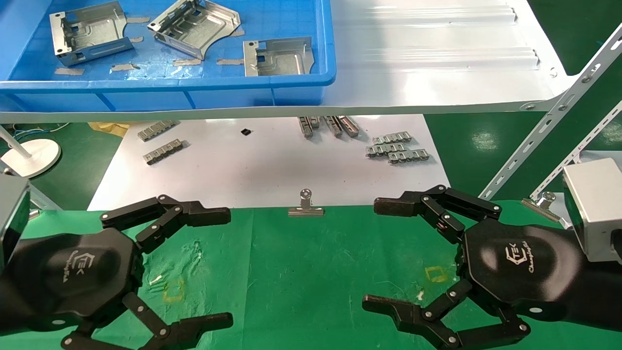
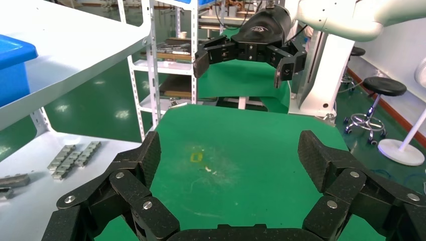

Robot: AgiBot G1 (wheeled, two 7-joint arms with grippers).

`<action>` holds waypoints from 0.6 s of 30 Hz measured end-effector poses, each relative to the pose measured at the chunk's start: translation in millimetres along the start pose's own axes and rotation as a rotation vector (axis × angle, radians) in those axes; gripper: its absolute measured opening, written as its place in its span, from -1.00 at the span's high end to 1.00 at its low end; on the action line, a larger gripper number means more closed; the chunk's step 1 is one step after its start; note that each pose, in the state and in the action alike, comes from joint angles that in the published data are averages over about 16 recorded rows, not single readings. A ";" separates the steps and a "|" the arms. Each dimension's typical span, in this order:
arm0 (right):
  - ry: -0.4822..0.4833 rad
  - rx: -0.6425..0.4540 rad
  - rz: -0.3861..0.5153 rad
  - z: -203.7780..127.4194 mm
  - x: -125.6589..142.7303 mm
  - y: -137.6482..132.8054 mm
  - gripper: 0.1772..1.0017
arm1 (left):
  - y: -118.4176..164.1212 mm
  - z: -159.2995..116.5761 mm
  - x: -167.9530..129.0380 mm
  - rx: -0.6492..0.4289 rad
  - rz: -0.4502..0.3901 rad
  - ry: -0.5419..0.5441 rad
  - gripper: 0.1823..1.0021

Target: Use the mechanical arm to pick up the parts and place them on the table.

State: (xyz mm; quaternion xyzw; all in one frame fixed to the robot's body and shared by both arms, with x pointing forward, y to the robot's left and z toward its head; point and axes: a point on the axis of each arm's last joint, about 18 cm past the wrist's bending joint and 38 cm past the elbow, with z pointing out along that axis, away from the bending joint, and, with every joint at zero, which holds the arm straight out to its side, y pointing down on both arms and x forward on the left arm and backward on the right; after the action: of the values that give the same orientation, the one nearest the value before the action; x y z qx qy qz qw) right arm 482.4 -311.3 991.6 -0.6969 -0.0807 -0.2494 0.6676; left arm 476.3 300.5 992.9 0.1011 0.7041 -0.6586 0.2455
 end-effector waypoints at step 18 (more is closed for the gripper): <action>0.000 0.000 0.000 0.0 0.0 0.0 -1.00 | 0.0 0.0 0.0 0.000 0.000 0.000 -1.00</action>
State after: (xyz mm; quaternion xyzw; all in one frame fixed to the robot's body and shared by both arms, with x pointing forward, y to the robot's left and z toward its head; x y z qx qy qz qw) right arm 482.4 -311.3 991.6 -0.6969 -0.0807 -0.2494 0.6676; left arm 476.3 300.5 992.9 0.1011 0.7041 -0.6586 0.2455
